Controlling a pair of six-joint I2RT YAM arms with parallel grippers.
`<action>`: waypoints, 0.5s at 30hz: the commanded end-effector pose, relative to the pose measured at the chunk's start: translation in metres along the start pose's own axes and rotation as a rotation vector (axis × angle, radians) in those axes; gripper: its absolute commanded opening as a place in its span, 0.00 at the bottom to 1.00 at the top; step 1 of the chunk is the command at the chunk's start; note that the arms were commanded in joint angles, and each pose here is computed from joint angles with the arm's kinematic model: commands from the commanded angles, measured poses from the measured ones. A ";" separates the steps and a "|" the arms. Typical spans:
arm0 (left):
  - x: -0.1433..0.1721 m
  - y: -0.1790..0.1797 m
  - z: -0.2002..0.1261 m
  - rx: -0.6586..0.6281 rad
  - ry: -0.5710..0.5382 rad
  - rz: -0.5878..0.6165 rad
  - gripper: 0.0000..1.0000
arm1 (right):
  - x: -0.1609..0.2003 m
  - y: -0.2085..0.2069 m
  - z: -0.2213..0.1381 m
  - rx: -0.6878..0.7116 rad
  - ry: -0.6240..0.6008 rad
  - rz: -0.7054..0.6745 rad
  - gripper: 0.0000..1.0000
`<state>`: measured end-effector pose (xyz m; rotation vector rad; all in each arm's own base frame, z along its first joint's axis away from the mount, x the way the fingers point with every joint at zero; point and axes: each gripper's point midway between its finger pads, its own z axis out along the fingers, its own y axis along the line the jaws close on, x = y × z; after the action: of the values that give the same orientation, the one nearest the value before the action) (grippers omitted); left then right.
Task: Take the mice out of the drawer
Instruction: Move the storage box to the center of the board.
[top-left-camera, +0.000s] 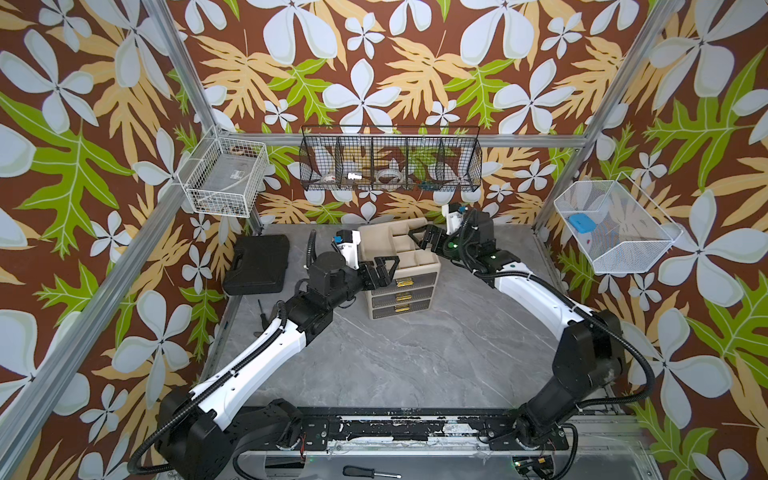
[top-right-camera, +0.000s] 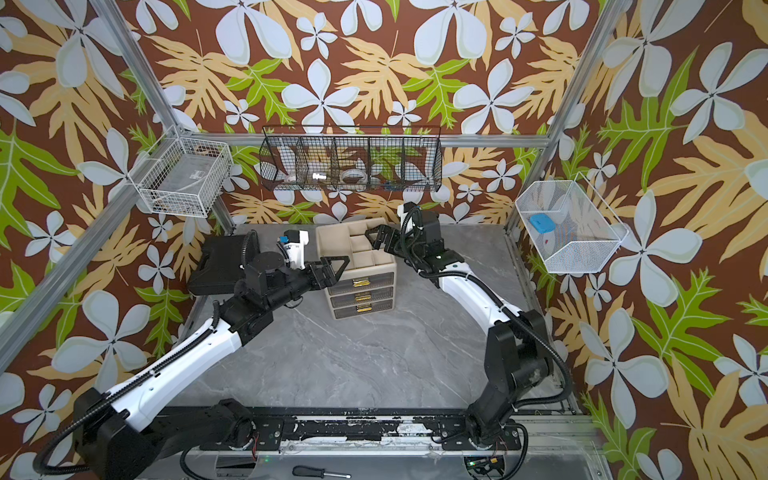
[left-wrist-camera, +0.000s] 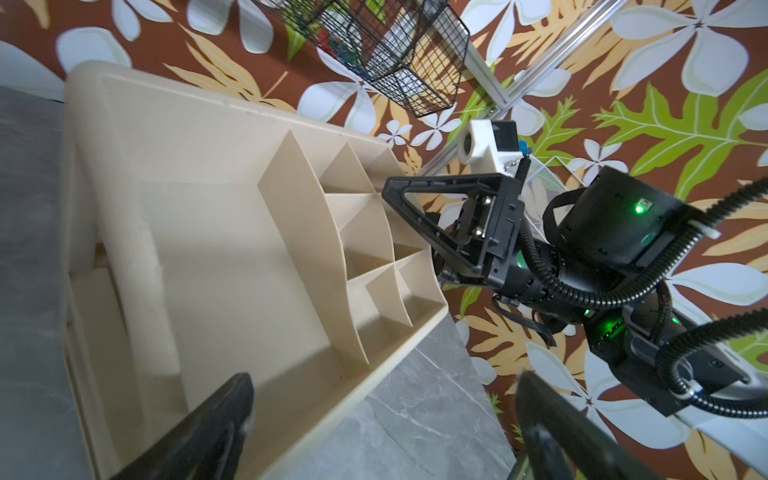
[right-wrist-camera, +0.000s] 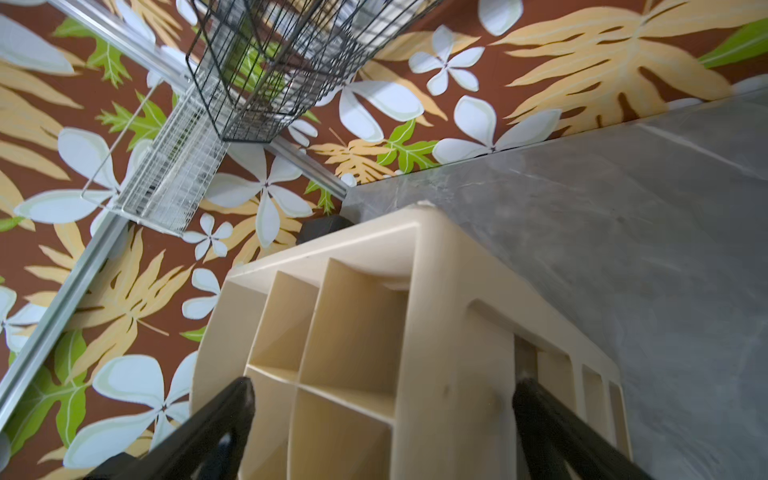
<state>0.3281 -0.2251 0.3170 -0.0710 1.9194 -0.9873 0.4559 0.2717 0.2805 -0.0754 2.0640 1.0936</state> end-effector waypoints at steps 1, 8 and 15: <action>-0.007 0.019 -0.018 -0.132 -0.033 0.038 1.00 | 0.005 0.021 0.014 -0.056 0.065 -0.116 0.99; -0.036 0.038 -0.055 -0.340 -0.103 0.106 1.00 | -0.010 -0.008 -0.011 0.040 0.035 -0.097 0.99; -0.058 0.044 -0.040 -0.334 -0.085 0.060 1.00 | 0.012 -0.029 -0.059 0.102 0.021 -0.010 1.00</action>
<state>0.3382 -0.1440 0.3391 -0.2519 1.9563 -0.5815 0.4352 0.2153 0.2768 -0.0678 2.1152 0.9475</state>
